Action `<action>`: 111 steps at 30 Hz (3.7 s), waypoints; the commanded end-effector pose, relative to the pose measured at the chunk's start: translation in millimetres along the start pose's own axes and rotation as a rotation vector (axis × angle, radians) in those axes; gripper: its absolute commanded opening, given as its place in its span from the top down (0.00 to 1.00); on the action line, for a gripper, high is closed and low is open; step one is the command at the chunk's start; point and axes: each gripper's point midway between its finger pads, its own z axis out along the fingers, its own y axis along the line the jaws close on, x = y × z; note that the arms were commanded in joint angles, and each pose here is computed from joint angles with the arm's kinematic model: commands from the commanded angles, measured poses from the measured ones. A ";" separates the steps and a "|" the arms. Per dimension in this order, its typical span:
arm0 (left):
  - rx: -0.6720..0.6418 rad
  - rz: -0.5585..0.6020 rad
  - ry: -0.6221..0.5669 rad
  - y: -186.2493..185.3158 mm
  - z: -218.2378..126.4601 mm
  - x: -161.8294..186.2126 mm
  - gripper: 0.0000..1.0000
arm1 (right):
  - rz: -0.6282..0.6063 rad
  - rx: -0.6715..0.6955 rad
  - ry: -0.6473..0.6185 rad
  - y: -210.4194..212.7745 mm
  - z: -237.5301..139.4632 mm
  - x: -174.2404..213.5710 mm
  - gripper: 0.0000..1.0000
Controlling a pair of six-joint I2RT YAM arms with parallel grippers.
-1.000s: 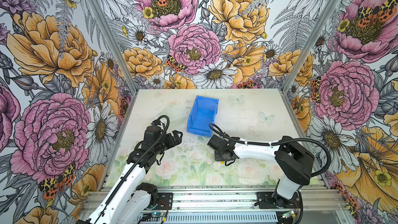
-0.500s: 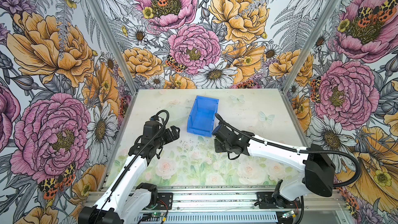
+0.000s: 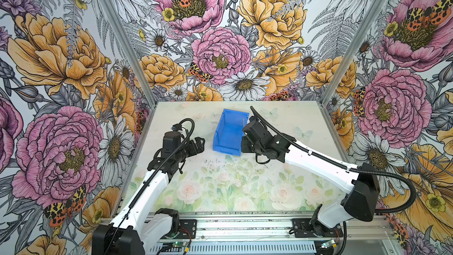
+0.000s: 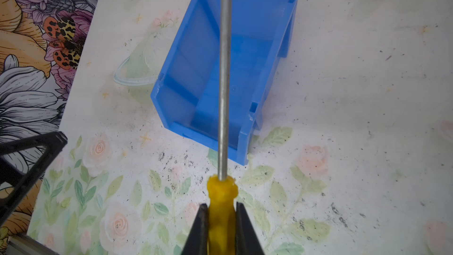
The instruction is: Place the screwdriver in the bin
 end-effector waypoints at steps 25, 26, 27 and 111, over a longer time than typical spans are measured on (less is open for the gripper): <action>-0.021 0.050 -0.103 5.8 -12.5 -20.3 0.01 | -0.041 -0.041 0.068 32.7 97.2 -47.0 1.00; -0.021 0.049 -0.100 5.9 -11.7 -19.8 0.01 | -0.046 -0.042 0.070 33.7 100.8 -47.2 1.00; -0.019 0.050 -0.098 5.7 -10.9 -19.7 0.01 | -0.049 -0.042 0.070 34.1 103.1 -48.3 1.00; -0.034 0.060 -0.163 7.9 -22.3 -26.8 0.01 | -0.065 0.113 -0.104 -22.0 27.3 -70.1 0.01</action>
